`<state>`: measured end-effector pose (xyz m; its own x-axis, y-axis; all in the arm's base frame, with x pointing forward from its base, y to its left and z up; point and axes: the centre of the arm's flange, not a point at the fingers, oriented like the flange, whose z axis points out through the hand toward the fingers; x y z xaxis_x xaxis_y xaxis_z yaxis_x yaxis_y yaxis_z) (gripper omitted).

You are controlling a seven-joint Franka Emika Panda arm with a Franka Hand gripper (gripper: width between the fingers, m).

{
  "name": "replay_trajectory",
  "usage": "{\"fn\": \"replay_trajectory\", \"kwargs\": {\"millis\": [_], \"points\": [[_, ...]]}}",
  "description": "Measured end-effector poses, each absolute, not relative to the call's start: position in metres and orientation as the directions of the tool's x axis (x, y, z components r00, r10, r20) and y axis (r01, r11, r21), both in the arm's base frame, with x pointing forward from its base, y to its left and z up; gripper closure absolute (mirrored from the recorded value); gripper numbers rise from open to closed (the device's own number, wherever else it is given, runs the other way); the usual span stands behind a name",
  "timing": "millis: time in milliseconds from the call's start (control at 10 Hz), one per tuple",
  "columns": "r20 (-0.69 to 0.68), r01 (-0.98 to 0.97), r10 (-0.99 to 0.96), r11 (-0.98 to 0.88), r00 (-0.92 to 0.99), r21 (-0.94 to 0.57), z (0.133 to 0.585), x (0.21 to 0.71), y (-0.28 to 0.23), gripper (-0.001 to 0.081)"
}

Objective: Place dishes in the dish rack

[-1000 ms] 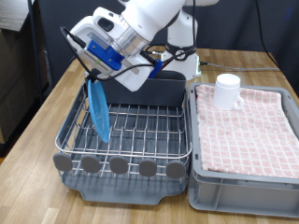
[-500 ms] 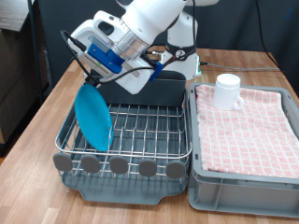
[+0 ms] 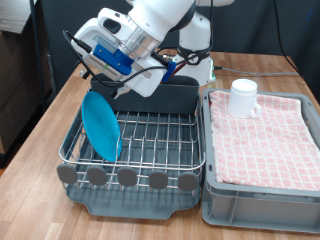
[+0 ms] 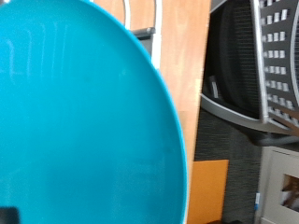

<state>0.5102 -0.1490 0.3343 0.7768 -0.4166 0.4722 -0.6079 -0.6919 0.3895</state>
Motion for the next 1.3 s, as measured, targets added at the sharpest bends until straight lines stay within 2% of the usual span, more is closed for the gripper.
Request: {"fn": "replay_trajectory", "kwargs": {"millis": [100,200,500,900,1000,1300], "points": [[0.456,-0.601,-0.428,-0.712,0.781,0.362,0.338,0.513,-0.148,0.0086],[0.439,-0.600,-0.442,-0.725,0.782,0.338,0.340,0.515,-0.149,0.0023],[0.445,-0.600,-0.445,-0.736,0.777,0.312,0.360,0.520,-0.150,0.0009],[0.441,-0.577,-0.414,-0.737,0.796,0.351,0.415,0.520,-0.148,0.0003],[0.440,-0.579,-0.416,-0.736,0.796,0.351,0.413,0.521,-0.148,0.0003],[0.214,-0.554,-0.511,-0.771,0.832,0.314,0.413,0.515,-0.137,0.0003]]}}
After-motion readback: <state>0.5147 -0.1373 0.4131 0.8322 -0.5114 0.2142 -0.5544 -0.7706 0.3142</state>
